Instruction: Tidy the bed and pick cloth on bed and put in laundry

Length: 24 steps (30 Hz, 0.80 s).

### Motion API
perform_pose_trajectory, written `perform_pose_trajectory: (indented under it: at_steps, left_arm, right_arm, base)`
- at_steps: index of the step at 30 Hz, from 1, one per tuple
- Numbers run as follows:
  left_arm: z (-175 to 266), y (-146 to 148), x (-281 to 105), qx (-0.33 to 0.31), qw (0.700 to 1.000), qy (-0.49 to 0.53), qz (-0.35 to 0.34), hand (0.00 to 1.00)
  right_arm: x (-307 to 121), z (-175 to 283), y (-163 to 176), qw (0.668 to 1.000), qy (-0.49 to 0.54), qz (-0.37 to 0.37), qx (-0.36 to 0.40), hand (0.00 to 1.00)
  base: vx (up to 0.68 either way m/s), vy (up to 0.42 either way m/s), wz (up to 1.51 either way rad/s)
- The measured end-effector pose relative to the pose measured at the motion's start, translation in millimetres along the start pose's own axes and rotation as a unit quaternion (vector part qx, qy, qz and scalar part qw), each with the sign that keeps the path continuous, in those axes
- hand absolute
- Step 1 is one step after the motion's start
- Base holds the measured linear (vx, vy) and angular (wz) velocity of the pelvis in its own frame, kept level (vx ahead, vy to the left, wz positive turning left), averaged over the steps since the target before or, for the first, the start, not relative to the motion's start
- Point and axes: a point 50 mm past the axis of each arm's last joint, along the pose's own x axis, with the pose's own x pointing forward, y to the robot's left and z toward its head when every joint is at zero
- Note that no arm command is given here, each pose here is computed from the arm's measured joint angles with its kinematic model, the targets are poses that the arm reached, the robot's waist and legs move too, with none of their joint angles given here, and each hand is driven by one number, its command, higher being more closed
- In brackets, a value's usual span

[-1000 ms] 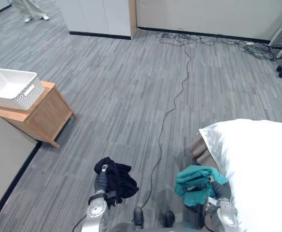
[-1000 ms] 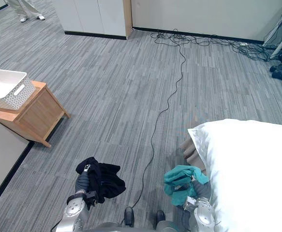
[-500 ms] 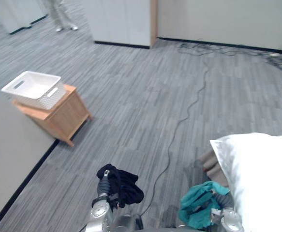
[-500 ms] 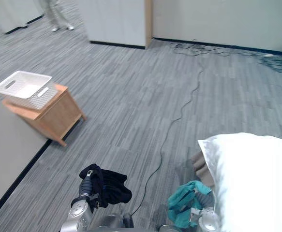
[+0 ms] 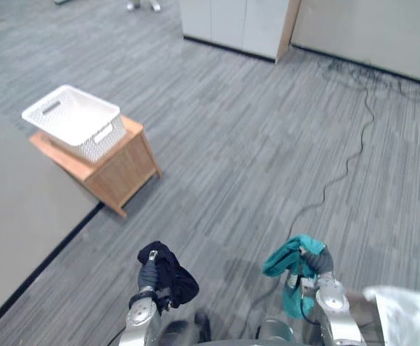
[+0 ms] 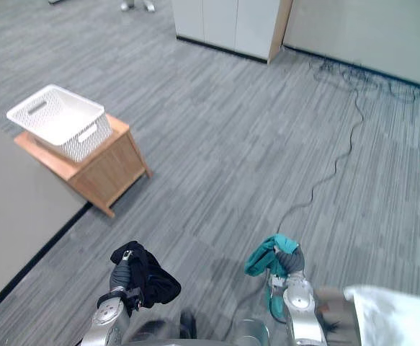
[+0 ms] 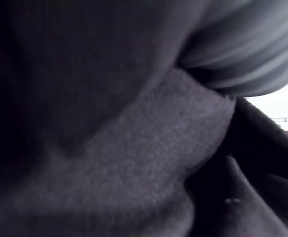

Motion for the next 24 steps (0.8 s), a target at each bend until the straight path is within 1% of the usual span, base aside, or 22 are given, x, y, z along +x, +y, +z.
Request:
perform_pose_trajectory:
  at_steps: [3,5,6,7,9,11,14,17,19,24]
  left_arm:
    - [23,-18,14,0.01,0.999,-0.035,-0.033,1.0]
    - [26,-24,17,0.021,0.998,-0.039,-0.042,1.0]
    - [20,-23,15,0.028,0.998,-0.029,-0.042,1.0]
    - [8,-22,11,0.025,0.999,-0.009,-0.036,1.0]
    - [-3,-23,5,0.017,0.999,0.008,-0.034,1.0]
    - [-11,-22,0,-0.009,1.0,0.023,-0.019,1.0]
    - [-15,-20,-2,-0.035,0.999,0.03,-0.011,1.0]
    - [-15,-14,-4,-0.054,0.998,0.028,0.005,1.0]
    - [-14,-12,-5,-0.057,0.998,0.026,0.009,1.0]
    - [-11,-11,-8,-0.061,0.998,0.017,0.011,1.0]
  right_arm:
    - [-2,0,1,1.0,-0.001,-0.003,0.009,1.0]
    - [-4,2,5,1.0,-0.004,-0.003,0.019,1.0]
    - [-7,3,7,1.0,-0.008,0.002,0.019,1.0]
    - [-7,1,5,1.0,-0.006,0.004,0.01,1.0]
    - [-4,6,4,1.0,-0.015,0.005,0.005,1.0]
    - [4,20,11,0.999,-0.039,0.029,-0.01,1.0]
    - [7,31,22,0.997,-0.059,0.049,-0.01,1.0]
    - [13,47,30,0.993,-0.088,0.073,-0.016,1.0]
    - [15,48,27,0.992,-0.09,0.082,-0.028,1.0]
    - [18,49,15,0.992,-0.094,0.068,-0.053,1.0]
  base:
    - [0.73,-0.3,0.97]
    - [0.91,-0.492,0.85]
    - [0.81,-0.465,0.64]
    - [0.82,-0.471,0.52]
    - [0.7,-0.457,0.1]
    - [0.73,-0.526,-0.18]
    - [0.74,-0.47,-0.31]
    - [0.62,-0.285,-0.15]
    - [0.62,-0.159,0.37]
    - [0.68,-0.088,0.92]
